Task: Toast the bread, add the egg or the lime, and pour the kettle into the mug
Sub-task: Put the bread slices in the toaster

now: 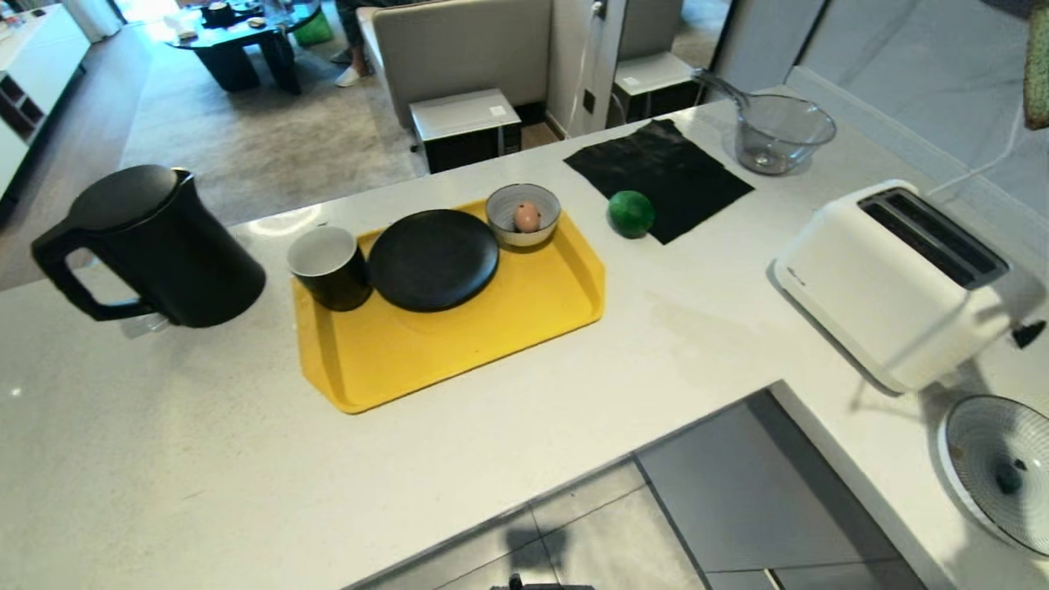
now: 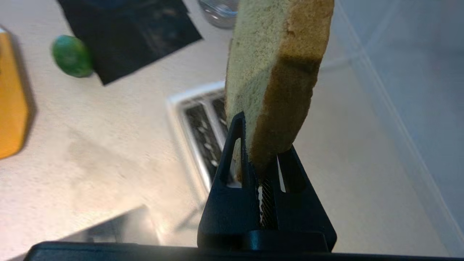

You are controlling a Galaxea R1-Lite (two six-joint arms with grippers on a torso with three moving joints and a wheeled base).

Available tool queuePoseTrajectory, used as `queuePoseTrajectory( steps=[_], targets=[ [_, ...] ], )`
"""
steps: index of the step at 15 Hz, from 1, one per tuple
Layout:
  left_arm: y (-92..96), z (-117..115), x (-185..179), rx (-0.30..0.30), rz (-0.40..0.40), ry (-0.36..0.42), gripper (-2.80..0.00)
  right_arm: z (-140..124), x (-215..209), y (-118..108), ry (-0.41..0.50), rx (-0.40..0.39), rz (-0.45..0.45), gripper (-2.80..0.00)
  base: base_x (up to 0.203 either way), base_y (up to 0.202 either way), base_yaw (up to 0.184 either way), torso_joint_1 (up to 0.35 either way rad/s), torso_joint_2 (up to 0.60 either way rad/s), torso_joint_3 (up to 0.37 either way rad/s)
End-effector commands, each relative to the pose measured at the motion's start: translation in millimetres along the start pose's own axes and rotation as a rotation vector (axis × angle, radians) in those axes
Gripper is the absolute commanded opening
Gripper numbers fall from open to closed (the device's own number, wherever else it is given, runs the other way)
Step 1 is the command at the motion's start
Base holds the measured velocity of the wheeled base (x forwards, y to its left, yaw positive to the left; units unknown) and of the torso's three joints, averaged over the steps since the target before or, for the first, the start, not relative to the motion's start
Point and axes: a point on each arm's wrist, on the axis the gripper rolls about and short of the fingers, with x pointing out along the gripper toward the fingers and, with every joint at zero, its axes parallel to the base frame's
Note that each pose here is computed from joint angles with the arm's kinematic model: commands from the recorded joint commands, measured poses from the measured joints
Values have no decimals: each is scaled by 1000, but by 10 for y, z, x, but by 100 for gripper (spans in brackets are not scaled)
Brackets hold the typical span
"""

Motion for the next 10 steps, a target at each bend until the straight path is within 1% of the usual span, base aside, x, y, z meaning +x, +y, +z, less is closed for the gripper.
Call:
queuePoseTrajectory(
  steps=[1, 6, 8, 9, 10],
  targets=[
    [1, -47, 10, 0, 2, 16, -280, -4, 2, 2, 2, 0, 11, -280, 1, 8, -172, 2, 2, 2],
    [1, -47, 10, 0, 2, 16, -280, -27, 41, 8, 7, -2, 63, -280, 0, 9, -173, 2, 3, 2],
    [1, -47, 10, 0, 2, 16, -280, -42, 58, 21, 7, -5, 118, -280, 0, 6, -156, 1, 3, 0],
    [1, -47, 10, 0, 1, 16, -280, -43, 60, 30, 1, -9, 156, -280, 5, 4, -104, 2, -1, 3],
    [1, -47, 10, 0, 2, 16, -280, -42, 59, 40, -9, -28, 204, -280, 0, 0, 0, 0, 0, 0]
  ],
)
